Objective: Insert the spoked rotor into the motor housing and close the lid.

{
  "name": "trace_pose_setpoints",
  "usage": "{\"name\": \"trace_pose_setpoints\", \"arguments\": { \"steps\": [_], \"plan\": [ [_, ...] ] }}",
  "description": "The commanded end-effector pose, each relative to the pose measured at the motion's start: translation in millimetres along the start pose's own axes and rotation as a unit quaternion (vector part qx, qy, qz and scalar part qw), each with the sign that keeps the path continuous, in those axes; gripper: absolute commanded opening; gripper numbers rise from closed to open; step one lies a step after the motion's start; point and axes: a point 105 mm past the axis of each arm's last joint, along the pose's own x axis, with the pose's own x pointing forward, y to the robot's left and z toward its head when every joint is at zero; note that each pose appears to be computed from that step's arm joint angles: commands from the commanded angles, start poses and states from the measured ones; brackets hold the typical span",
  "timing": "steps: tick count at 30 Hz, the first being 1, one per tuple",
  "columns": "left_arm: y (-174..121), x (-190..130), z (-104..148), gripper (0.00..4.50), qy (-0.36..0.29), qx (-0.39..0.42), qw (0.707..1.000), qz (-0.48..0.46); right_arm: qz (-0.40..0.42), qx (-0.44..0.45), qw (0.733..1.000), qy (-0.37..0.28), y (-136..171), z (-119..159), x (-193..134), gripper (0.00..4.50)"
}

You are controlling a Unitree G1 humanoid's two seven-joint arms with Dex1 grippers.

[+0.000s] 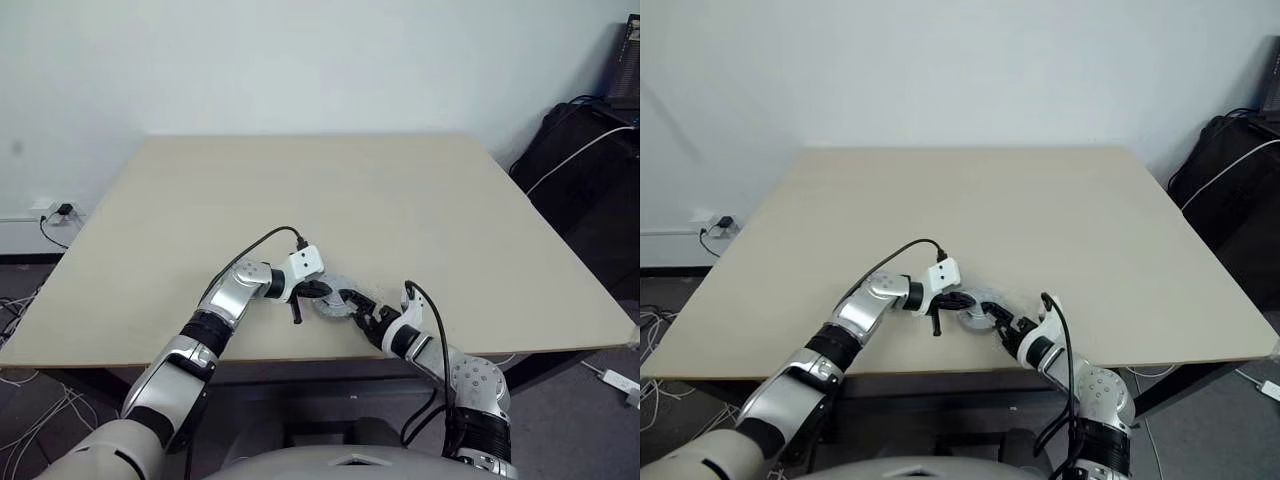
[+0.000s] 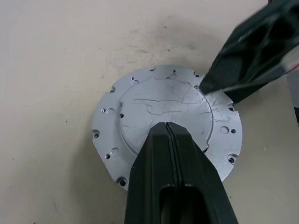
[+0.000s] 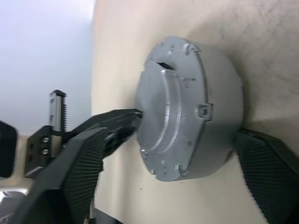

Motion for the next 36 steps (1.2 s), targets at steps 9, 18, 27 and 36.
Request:
{"name": "trace_pose_setpoints", "arguments": {
  "steps": [9, 18, 27, 36],
  "plan": [
    [-5, -2, -20, 0.0, 0.039, -0.016, 0.999, -0.006, 0.105, 0.005, 0.994, -0.016, 44, 5, 9, 4.48],
    [-5, -3, -21, 0.0, 0.04, -0.018, 0.999, -0.006, 0.123, -0.009, 0.992, -0.014, 53, 3, 10, 4.48],
    [-6, -4, -23, 0.0, 0.041, -0.02, 0.999, -0.007, 0.117, -0.002, 0.993, -0.025, 51, 5, 13, 4.48],
    [-6, -3, -23, 0.0, 0.04, -0.022, 0.999, -0.006, 0.114, -0.009, 0.993, 0.008, 51, -7, 12, 1.96]
  ]
}}
